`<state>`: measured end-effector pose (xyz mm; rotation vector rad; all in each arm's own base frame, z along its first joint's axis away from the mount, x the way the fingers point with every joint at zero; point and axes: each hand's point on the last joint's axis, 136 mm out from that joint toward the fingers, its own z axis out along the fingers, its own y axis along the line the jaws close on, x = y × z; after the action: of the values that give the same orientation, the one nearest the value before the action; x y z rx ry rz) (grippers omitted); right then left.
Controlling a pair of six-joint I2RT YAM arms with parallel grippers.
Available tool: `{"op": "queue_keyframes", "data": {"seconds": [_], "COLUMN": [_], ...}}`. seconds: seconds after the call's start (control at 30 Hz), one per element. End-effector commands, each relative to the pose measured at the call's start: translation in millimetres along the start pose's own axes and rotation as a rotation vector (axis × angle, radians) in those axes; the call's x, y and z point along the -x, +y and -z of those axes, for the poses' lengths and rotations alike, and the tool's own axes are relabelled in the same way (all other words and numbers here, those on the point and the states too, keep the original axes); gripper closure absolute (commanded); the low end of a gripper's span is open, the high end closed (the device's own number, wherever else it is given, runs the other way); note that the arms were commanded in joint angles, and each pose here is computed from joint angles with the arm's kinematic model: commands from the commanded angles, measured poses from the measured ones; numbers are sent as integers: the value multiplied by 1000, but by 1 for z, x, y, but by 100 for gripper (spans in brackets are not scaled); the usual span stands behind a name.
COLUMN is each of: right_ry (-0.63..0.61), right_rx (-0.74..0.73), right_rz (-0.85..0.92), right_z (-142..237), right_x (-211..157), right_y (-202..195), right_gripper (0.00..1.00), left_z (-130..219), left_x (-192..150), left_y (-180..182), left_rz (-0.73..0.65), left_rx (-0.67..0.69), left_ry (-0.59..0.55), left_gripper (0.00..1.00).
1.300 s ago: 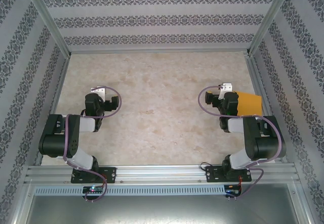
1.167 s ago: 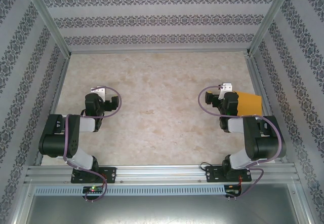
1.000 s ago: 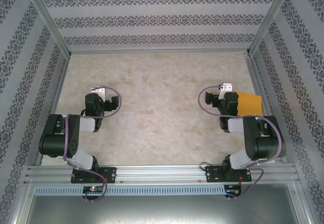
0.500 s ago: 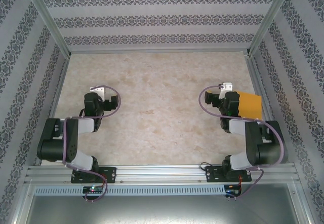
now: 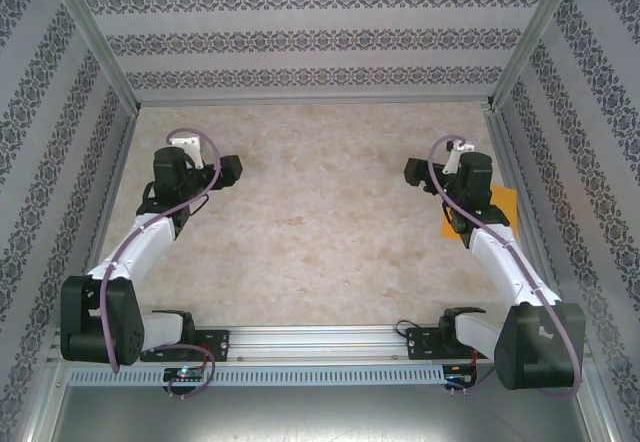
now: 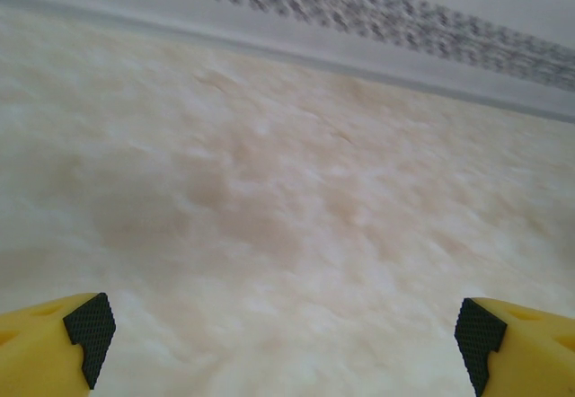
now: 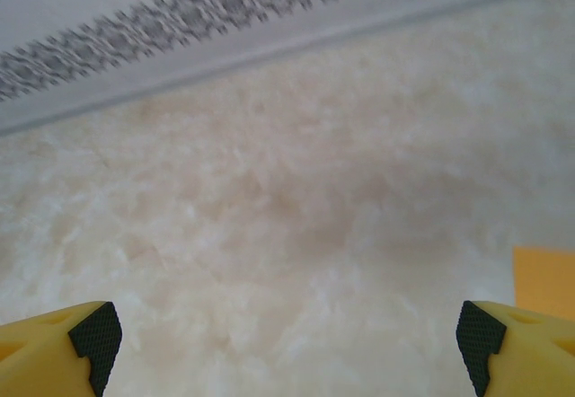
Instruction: Fold a paper plane with a square sheet of paper (pick it up from the middle)
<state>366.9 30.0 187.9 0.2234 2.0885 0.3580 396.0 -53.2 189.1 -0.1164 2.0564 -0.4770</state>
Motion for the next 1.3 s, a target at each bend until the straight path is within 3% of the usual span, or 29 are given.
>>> {"op": "queue_keyframes", "data": {"seconds": [0.0,0.2,0.53,1.07,1.27], "right_ry": [172,251,389,493,496], "right_rx": [-211,-382,-456,-597,-750], "right_rz": [-128,-283,-437,-641,-759], "right_z": [13,26,14,-26,-28], "right_x": [-25,-39,-63,-78,-87], "right_y": [-36,-82,-132,-166,-180], "right_gripper": [2,2,2,12,13], "left_z": [-2,-10,-40,-64,-67], "left_x": [-30,-37,-62,-87,-96], "left_y": [-38,-84,-141,-162,-159], "left_rz": [153,129,91,32,21], "left_rx": [-156,-256,-340,-334,-324], "left_ry": [177,241,356,428,465], "left_gripper": [0,0,0,0,0]}}
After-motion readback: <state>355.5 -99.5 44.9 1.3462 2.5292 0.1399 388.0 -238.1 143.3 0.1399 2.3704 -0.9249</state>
